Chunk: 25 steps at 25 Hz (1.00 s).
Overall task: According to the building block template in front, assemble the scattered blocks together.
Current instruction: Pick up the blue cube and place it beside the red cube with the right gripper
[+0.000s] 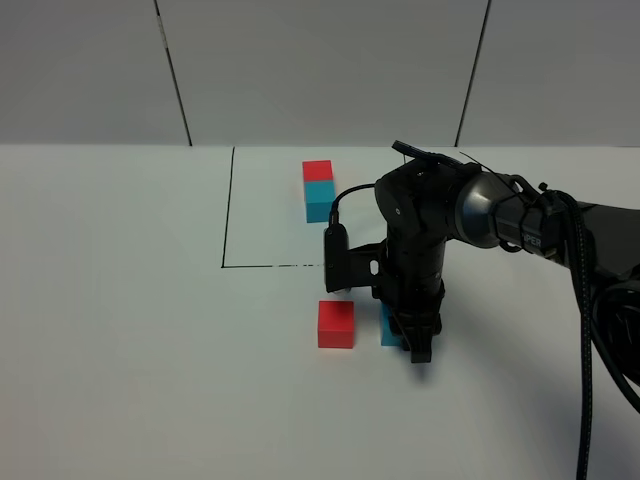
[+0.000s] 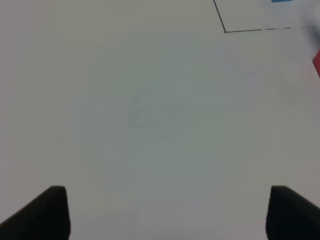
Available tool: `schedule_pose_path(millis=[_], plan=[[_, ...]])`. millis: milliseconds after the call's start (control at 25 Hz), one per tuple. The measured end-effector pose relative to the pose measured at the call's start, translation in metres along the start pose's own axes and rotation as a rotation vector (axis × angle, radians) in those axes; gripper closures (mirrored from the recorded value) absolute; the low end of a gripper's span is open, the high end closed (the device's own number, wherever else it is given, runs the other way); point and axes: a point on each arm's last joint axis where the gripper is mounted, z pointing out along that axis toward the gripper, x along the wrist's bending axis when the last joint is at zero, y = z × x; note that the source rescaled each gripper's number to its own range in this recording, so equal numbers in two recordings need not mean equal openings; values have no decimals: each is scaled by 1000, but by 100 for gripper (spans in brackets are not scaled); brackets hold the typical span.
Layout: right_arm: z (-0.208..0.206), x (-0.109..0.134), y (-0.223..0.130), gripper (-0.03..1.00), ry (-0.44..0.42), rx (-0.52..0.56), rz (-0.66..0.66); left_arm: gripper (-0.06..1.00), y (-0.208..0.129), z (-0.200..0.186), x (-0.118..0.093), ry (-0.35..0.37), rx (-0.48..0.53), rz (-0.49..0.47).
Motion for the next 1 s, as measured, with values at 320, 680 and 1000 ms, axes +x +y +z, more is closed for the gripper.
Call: schedule_pose_path(millis=[320,680,1000], plan=[[0,3,10,97,-7,-36,-1,26,0,0,0,0,0,0],[-3,4,21,97,-23,-86,7,26,0,0,0,0,0,0],[0,4,22,97,-17,-85,9,26,0,0,0,0,0,0]])
